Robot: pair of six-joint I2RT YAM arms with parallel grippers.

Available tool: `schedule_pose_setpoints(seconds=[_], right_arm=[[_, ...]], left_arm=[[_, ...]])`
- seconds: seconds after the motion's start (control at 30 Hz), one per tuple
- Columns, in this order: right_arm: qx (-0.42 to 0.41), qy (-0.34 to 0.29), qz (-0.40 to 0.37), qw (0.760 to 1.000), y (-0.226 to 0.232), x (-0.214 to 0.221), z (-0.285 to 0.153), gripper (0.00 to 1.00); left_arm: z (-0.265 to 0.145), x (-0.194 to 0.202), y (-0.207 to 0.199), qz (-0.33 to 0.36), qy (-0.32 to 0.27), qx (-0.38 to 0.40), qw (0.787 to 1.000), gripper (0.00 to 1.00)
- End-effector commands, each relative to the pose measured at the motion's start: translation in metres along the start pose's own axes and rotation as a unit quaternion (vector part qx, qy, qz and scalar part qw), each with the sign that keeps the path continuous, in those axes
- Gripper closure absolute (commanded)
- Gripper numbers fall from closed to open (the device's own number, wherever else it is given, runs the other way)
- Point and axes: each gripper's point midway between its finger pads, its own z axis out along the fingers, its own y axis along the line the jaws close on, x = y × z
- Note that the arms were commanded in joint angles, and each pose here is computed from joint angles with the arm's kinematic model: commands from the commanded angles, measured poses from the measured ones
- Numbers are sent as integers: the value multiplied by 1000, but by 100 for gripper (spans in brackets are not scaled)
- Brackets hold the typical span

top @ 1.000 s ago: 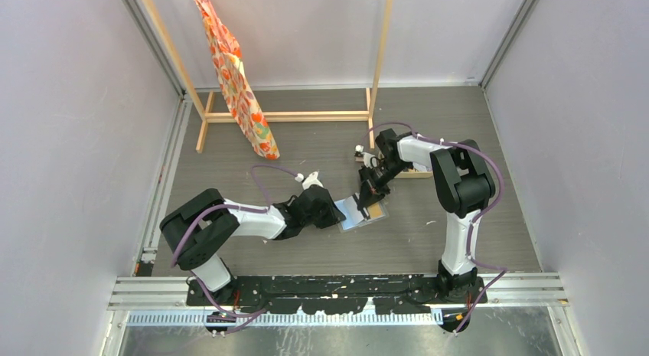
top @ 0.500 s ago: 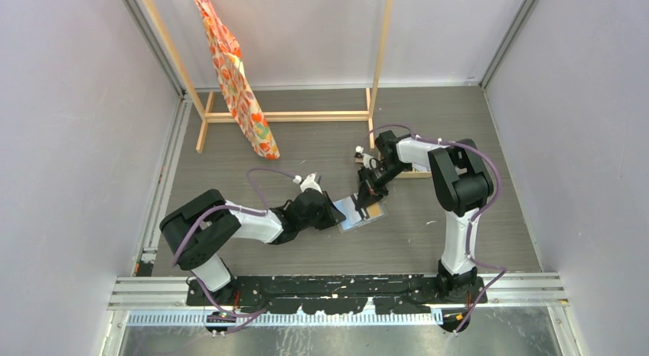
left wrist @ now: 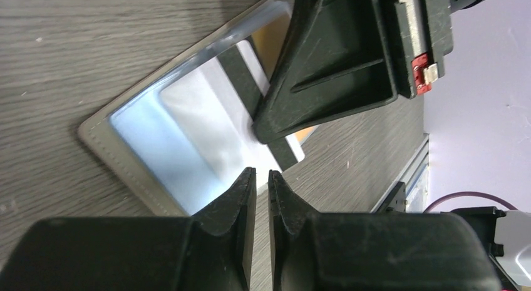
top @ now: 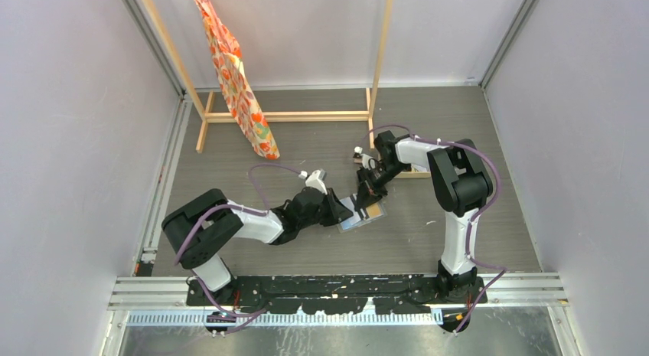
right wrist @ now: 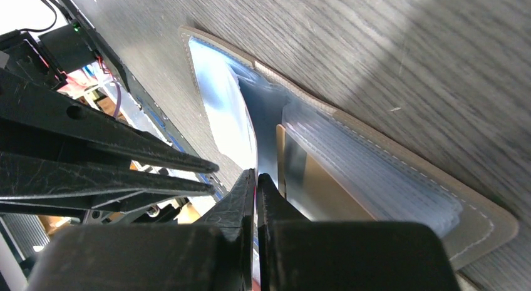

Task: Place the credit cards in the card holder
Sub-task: Insert the credit card into the card holder.

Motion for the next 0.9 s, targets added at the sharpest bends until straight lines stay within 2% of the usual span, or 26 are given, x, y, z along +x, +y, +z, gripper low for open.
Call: schedule_pose_setpoints(seconds=[0.0, 0.33, 0.63, 0.87], right_arm=[[31, 0, -17, 999, -12, -3, 7, 94], [43, 7, -37, 998, -10, -1, 8, 90], [66, -4, -80, 995, 0, -5, -3, 80], [85, 0, -111, 990, 7, -3, -4, 75]], left_arm=[[13, -13, -26, 12, -17, 42, 999, 87], [19, -4, -8, 2, -10, 19, 1000, 91], [15, -6, -2, -6, -21, 12, 1000, 92], [2, -13, -11, -5, -49, 52, 997, 92]])
